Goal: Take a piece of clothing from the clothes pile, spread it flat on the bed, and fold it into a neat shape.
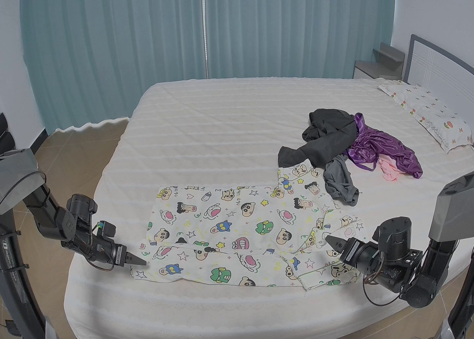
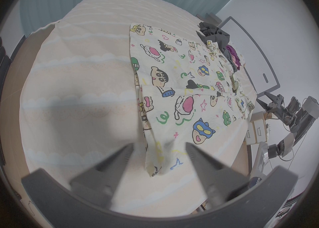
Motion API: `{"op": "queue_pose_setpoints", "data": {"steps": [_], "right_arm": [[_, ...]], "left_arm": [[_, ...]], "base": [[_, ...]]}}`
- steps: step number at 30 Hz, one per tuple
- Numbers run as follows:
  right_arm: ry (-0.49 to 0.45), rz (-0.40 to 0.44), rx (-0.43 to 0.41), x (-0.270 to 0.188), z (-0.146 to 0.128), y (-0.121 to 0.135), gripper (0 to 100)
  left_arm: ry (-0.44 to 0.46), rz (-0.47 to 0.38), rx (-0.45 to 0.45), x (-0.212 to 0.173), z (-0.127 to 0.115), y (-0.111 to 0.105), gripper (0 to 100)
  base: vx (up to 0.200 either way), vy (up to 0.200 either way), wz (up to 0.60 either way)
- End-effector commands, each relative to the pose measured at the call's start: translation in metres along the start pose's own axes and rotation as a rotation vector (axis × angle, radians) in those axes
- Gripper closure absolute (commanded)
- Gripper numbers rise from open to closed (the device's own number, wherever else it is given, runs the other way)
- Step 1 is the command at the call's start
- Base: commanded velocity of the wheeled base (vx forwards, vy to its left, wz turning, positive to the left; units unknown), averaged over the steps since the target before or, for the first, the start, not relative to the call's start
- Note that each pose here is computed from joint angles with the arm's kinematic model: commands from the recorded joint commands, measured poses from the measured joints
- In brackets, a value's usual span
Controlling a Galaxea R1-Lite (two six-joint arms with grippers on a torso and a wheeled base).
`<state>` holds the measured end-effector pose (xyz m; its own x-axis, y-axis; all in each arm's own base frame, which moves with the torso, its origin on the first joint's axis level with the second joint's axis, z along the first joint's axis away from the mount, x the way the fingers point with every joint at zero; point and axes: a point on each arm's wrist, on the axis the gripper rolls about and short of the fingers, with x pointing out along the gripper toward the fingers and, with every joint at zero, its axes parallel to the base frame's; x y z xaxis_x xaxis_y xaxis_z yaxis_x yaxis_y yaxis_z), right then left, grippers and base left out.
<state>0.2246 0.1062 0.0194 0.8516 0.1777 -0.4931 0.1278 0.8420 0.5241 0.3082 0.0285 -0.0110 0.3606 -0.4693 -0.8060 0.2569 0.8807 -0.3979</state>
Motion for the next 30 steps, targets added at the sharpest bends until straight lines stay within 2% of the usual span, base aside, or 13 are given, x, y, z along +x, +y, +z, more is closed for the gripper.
{"op": "queue_pose_setpoints", "data": {"steps": [1,4,6,9,12,15,21,30], "right_arm": [[0.029,-0.025,0.010,0.003,0.008,-0.017,0],[0.107,-0.005,0.010,0.006,0.013,-0.036,0],[0.126,0.002,0.002,0.008,0.017,-0.044,0],[0.187,0.032,-0.051,0.016,0.022,-0.067,0],[0.238,0.101,-0.048,0.024,0.024,-0.073,0],[0.262,0.125,-0.046,0.036,0.021,-0.075,0],[0.273,0.152,-0.065,0.055,0.016,-0.071,0],[0.307,0.190,-0.085,0.071,0.009,-0.064,0]], "left_arm": [[-0.015,0.002,-0.025,-0.005,-0.001,0.006,0],[-0.039,-0.033,-0.061,-0.013,-0.005,0.012,0],[-0.056,-0.063,-0.078,-0.017,-0.006,0.013,0],[-0.089,-0.150,-0.150,-0.025,-0.011,0.018,0],[-0.112,-0.214,-0.181,-0.029,-0.017,0.022,0],[-0.137,-0.291,-0.187,-0.032,-0.017,0.023,0],[-0.148,-0.299,-0.171,-0.030,-0.011,0.024,0],[-0.175,-0.274,-0.138,-0.018,0.021,0.032,0]], "base": [[0.000,0.000,0.00],[0.000,0.000,0.00],[0.000,0.000,0.00],[0.000,0.000,0.00],[0.000,0.000,0.00],[0.000,0.000,0.00],[0.000,0.000,0.00],[0.000,0.000,0.00]]}}
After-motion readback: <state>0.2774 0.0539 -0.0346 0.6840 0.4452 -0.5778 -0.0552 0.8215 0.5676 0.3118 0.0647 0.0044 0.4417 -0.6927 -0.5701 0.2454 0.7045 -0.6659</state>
